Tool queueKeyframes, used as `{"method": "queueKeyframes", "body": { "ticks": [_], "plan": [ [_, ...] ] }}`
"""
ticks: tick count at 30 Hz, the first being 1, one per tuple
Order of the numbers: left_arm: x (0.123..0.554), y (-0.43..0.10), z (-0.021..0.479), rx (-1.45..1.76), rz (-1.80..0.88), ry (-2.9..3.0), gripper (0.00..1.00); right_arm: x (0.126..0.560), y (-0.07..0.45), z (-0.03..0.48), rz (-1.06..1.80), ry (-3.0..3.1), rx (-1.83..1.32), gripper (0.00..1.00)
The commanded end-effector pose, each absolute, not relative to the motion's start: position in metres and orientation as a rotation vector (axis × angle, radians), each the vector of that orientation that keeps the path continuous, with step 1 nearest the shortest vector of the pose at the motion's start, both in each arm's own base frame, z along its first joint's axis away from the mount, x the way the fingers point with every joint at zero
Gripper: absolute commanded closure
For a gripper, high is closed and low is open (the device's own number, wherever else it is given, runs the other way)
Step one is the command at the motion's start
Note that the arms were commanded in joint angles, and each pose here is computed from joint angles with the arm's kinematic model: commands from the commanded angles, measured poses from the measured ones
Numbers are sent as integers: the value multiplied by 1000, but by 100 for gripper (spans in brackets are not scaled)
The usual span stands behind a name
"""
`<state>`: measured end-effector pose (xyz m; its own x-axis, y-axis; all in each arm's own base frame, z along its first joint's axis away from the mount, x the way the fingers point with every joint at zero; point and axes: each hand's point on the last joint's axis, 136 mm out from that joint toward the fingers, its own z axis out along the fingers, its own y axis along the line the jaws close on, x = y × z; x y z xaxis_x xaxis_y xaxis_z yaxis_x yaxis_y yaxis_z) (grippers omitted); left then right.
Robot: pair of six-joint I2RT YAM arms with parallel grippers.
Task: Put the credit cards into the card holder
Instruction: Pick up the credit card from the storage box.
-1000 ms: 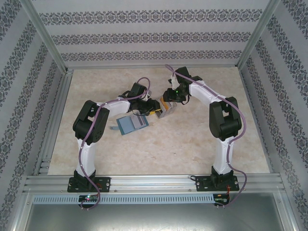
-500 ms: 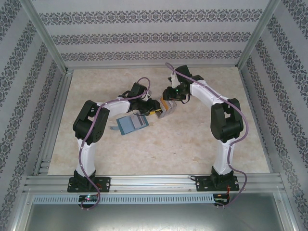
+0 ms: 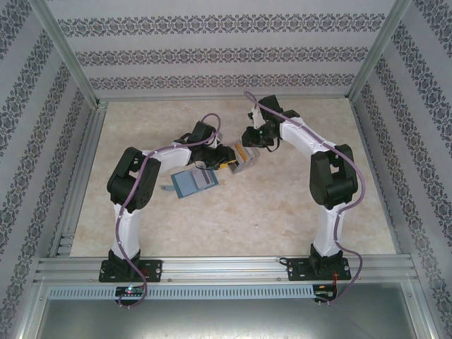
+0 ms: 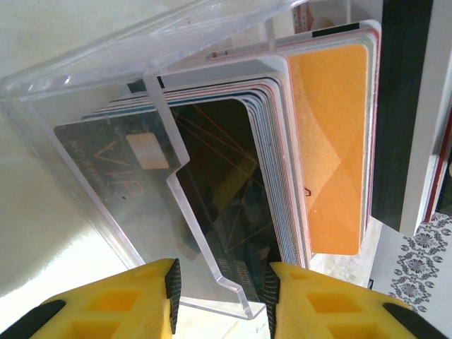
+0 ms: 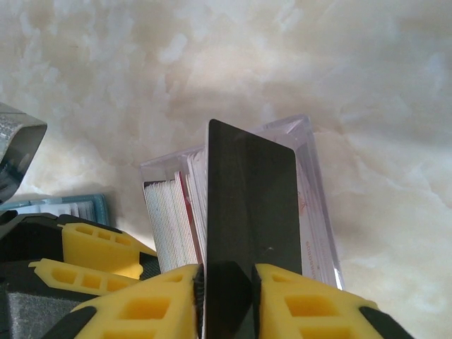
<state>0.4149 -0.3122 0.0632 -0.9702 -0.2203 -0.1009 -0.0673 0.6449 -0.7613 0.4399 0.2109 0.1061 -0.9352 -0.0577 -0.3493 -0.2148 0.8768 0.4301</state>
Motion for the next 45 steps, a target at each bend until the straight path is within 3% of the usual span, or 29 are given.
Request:
{"method": "queueKeyframes", "body": {
  "ticks": [1,14,31,45],
  "plan": [
    [412,-326,55,-218,-1241,2692,61,430,218,122,739,2697,-238,78],
    [414,-328,61,-209,-1245,2683,61,432,208,134,724,2667,-222,94],
    [418,-327,128,-138,-1266,2551,60,423,192,184,664,2550,-229,95],
    [409,-318,192,-113,-1422,2319,54,394,217,219,1018,2374,-173,94]
  ]
}}
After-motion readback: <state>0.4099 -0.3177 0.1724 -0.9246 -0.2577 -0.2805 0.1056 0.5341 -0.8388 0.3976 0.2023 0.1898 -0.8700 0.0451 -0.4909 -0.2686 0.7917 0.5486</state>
